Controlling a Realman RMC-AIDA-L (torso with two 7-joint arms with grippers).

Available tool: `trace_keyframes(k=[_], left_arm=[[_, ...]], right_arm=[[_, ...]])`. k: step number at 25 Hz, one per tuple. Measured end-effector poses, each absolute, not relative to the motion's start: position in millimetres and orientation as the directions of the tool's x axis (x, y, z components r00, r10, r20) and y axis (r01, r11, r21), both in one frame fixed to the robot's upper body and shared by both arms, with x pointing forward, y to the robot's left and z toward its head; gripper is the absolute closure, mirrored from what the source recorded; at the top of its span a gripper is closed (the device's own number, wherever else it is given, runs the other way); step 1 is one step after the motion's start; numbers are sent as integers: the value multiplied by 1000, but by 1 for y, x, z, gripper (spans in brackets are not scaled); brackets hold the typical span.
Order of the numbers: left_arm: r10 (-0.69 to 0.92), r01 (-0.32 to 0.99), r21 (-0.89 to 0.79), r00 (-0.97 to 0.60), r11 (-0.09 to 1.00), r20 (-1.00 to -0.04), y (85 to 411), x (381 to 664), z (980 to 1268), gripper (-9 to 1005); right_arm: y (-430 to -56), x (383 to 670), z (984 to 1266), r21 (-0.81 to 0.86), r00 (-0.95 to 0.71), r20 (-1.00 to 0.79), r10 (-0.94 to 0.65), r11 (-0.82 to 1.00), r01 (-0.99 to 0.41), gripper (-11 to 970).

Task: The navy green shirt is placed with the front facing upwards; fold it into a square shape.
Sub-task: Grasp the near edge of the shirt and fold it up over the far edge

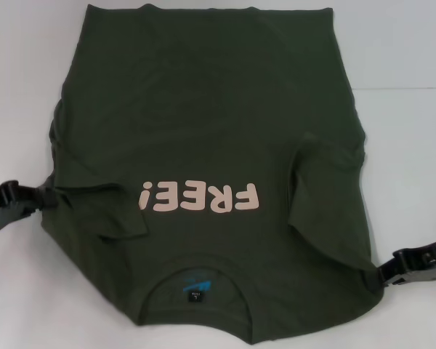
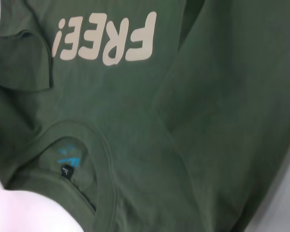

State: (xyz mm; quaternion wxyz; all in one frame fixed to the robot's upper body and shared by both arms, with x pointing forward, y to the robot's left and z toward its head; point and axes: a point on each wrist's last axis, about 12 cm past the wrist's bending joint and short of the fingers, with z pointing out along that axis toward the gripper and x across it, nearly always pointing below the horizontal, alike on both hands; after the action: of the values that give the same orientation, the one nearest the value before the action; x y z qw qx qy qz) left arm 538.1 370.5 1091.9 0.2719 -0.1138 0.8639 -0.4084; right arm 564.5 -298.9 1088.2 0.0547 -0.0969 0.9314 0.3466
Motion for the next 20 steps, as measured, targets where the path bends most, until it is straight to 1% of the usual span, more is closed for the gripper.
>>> trace_keyframes(k=[4,10,15,20], left_arm=[[-342,87,-763,-857,640,-385,373,527,1097,969],[-195,160,-738,-908,656,-371,381,499,1105,970],[-68,197,-739,-948,644,-311,378,481,1101,969],[-29,202,-745,-958,636,-285,378,464,1098,969]], right_arm=[[-311,558,1091,645,-974,-168,-153,730,-226,913],[-325,547,1091,651,-977,-146,-159,728,-215,913],[-330,534,1086,666,-979,-111,-168,719,-199,912],[-338,521,1083,686,-982,-91,-165,704,-182,912]])
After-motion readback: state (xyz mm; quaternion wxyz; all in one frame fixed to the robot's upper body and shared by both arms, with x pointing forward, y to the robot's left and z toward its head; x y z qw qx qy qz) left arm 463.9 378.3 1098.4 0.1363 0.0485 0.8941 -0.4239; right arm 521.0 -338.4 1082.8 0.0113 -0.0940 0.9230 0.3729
